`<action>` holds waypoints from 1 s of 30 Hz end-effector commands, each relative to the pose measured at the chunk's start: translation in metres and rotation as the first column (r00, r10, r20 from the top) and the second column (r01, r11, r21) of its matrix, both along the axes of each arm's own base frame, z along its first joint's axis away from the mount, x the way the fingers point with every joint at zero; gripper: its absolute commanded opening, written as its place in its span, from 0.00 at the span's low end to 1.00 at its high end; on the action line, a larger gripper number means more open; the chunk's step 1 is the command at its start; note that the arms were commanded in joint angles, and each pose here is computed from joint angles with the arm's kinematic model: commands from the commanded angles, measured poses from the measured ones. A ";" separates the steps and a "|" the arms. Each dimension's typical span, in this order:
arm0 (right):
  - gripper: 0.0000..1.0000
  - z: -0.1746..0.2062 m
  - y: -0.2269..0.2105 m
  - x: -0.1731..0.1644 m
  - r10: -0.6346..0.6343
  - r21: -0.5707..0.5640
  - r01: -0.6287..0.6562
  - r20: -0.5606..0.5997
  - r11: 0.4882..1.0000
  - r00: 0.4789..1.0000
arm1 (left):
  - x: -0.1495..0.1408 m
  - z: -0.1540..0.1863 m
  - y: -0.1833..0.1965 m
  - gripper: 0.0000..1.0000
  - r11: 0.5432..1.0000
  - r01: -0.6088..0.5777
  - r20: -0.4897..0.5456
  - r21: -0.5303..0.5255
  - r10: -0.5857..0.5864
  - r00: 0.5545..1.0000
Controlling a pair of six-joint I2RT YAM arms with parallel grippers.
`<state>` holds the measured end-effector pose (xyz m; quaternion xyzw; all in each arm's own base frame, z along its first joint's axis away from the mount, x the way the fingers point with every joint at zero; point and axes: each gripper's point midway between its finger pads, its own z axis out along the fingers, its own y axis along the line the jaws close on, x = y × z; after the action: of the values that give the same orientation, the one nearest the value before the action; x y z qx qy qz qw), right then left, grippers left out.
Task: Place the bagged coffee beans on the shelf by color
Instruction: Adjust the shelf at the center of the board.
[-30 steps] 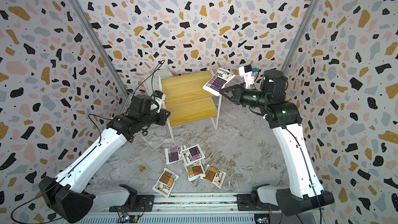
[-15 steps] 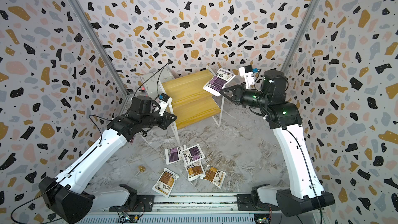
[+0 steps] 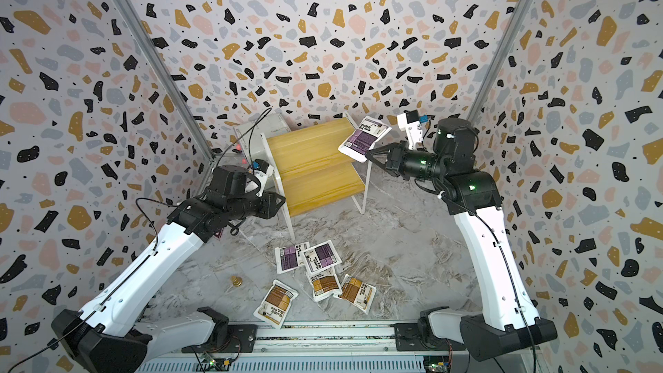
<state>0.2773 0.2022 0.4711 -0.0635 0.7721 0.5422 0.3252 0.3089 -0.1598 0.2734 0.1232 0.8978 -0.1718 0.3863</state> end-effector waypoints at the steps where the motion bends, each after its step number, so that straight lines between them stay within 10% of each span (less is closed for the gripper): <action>1: 0.00 0.009 -0.005 -0.026 0.025 -0.029 -0.024 0.042 0.999 0.999 | 0.001 -0.008 0.029 0.66 0.987 -0.150 -0.013 0.054 0.151 0.988; 7: 0.00 -0.021 -0.015 -0.058 0.038 -0.121 -0.039 -0.008 0.992 0.999 | 0.002 -0.001 0.013 1.00 0.991 -0.124 -0.019 -0.053 0.124 0.992; 20: 0.00 -0.040 -0.022 -0.060 0.001 -0.173 -0.011 -0.056 0.985 0.998 | -0.027 0.088 0.021 1.00 0.931 -0.178 0.038 -0.320 0.201 0.979; 30: 0.00 -0.039 -0.019 -0.050 0.005 -0.175 -0.013 -0.042 0.984 0.999 | -0.001 0.137 0.000 1.00 0.821 -0.261 -0.220 -0.507 0.170 0.961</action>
<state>0.2362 0.1844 0.4155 -0.0644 0.8353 0.4732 0.2723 0.3139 -0.1498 0.4182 -0.0709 0.8466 -0.3260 0.4146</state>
